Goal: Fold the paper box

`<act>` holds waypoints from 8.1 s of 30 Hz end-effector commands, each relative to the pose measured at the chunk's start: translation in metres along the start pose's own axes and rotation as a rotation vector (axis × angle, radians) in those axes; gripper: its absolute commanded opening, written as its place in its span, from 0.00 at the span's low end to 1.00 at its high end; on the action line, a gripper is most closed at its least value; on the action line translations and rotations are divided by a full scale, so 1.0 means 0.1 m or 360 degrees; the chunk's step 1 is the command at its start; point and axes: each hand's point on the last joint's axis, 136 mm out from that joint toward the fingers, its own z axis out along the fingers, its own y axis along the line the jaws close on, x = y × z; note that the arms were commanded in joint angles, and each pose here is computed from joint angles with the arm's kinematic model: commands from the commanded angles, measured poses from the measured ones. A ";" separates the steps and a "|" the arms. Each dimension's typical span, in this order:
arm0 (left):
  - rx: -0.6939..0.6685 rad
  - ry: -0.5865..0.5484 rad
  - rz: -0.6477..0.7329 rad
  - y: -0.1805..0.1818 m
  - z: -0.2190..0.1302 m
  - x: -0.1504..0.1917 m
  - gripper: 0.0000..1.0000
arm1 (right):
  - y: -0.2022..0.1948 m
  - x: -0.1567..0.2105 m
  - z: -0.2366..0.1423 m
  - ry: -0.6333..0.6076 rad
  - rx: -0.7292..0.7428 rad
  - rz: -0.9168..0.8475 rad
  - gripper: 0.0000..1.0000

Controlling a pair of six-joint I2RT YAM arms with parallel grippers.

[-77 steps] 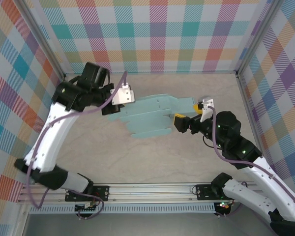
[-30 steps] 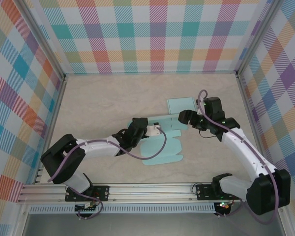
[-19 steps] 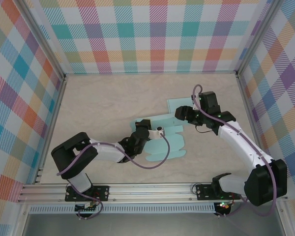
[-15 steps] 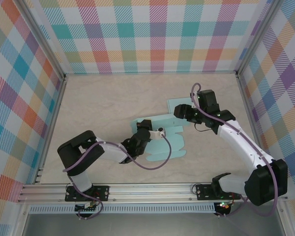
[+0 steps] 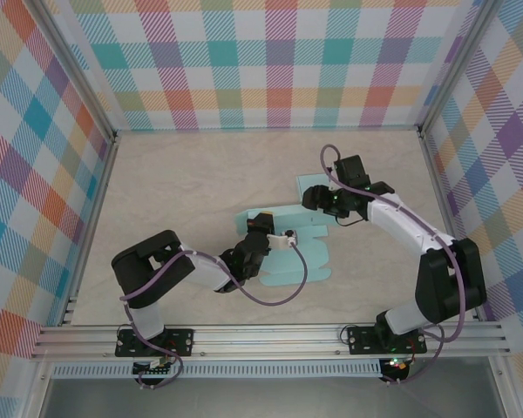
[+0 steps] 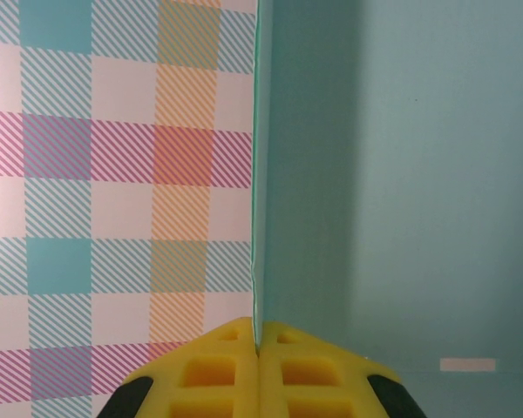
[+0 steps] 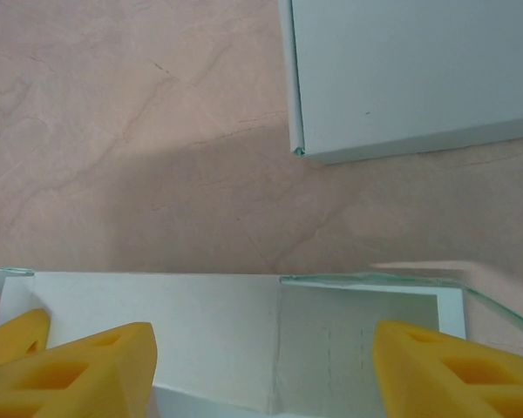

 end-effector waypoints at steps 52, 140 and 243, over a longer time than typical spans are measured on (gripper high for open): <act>-0.0126 -0.0121 -0.0214 0.22 -0.16 -0.04 0.00 | -0.78 0.41 0.07 -0.0328 0.0101 0.0183 0.40; -0.0050 0.0007 -0.0246 0.04 0.11 0.06 0.00 | -0.27 0.52 -0.37 -0.0306 -0.0040 0.0250 0.61; -0.0136 -0.0106 0.0146 -0.08 0.14 0.13 0.00 | -0.75 0.28 0.46 -0.0072 -0.0452 0.0244 0.42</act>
